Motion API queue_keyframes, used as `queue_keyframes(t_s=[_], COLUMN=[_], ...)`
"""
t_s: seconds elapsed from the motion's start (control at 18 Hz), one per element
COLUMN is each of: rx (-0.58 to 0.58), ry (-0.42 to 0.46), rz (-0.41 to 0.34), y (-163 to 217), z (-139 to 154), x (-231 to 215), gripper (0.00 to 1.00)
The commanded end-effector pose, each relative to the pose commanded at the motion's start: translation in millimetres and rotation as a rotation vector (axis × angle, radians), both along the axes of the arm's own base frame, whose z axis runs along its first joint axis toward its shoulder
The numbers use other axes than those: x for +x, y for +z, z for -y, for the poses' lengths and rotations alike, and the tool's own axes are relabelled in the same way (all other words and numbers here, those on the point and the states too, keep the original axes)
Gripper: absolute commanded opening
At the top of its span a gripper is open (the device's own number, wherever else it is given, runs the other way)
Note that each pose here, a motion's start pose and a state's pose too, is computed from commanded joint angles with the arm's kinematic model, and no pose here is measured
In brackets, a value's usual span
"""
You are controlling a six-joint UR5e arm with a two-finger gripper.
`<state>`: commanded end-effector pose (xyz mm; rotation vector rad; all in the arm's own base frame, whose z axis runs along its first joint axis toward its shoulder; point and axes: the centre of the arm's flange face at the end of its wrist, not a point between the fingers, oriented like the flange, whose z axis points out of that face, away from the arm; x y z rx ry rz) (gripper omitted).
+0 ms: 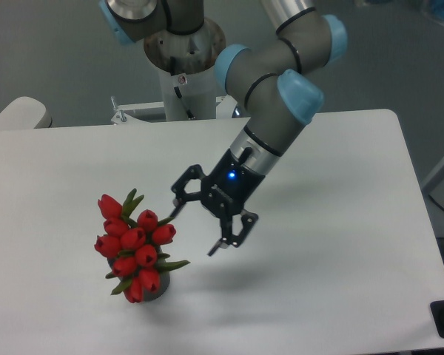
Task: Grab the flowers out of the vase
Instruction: 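Move the open gripper to the tulip stems just above the vase rim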
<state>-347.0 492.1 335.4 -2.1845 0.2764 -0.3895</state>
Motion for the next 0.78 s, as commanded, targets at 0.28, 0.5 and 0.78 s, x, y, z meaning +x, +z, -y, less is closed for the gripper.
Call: queue_keyframes(t_s=[0.28, 0.5, 0.78], rx=[0.051, 0.061, 0.05], ry=[-0.038, -0.071, -0.092], rz=[-0.067, -0.077, -0.051], y=[-4.7, -8.4, -18.4], z=[-9.6, -23.4, -38.7], x=[24.0, 35.7, 47.3], gripper=[1.0, 1.0, 1.0])
